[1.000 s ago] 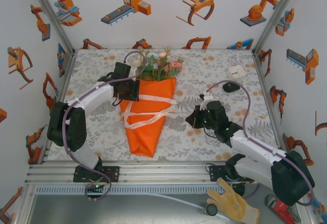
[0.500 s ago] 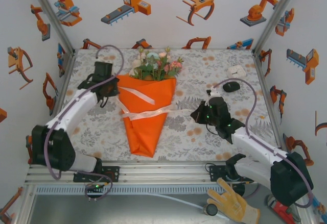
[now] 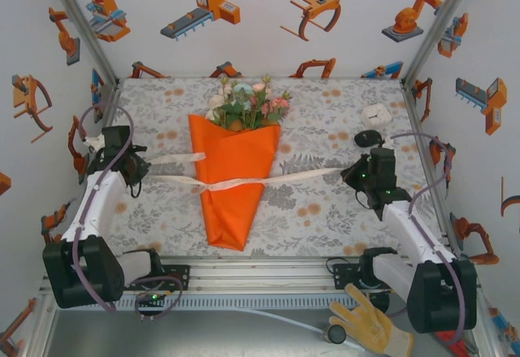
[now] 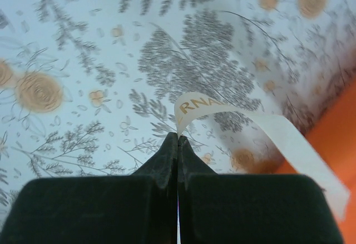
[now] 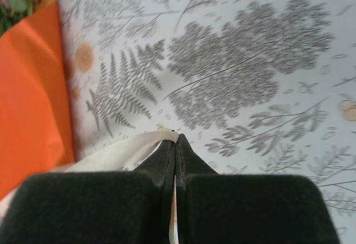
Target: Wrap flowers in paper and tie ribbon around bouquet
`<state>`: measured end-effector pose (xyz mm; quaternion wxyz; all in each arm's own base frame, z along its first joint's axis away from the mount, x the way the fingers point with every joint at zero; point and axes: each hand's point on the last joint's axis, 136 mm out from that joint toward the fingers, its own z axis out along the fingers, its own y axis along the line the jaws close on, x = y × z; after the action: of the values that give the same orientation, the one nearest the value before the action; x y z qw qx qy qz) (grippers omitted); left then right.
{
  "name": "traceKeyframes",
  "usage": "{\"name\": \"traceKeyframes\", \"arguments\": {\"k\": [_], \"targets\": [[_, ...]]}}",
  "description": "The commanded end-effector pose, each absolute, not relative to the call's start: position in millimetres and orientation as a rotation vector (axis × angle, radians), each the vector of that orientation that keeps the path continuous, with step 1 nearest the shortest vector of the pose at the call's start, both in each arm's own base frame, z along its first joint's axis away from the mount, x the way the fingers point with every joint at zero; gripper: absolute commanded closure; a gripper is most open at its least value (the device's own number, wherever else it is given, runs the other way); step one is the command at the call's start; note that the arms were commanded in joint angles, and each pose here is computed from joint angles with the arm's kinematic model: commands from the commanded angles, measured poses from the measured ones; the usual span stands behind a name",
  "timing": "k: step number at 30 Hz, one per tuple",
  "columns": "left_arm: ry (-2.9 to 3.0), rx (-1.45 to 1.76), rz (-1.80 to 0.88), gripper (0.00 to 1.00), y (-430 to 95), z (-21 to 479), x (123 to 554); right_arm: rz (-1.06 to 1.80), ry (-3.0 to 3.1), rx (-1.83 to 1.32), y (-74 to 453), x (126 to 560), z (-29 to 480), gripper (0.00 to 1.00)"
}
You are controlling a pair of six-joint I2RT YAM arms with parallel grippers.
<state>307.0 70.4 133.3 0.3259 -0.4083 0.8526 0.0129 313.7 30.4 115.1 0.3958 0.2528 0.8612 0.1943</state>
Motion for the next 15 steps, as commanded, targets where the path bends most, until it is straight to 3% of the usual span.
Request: {"name": "traceKeyframes", "arguments": {"k": [1,9,15], "targets": [[2.150,-1.299,0.007,1.00,89.6,123.2,288.6,0.463,2.157,0.731,2.8,322.5,120.3,1.00],[2.068,-1.488,0.002,1.00,125.9,108.5,279.8,0.423,2.061,0.949,-66.9,354.6,122.8,1.00],[1.939,-1.728,0.068,1.00,155.4,82.5,248.1,0.341,1.987,1.162,-123.2,348.4,102.7,1.00]]}}
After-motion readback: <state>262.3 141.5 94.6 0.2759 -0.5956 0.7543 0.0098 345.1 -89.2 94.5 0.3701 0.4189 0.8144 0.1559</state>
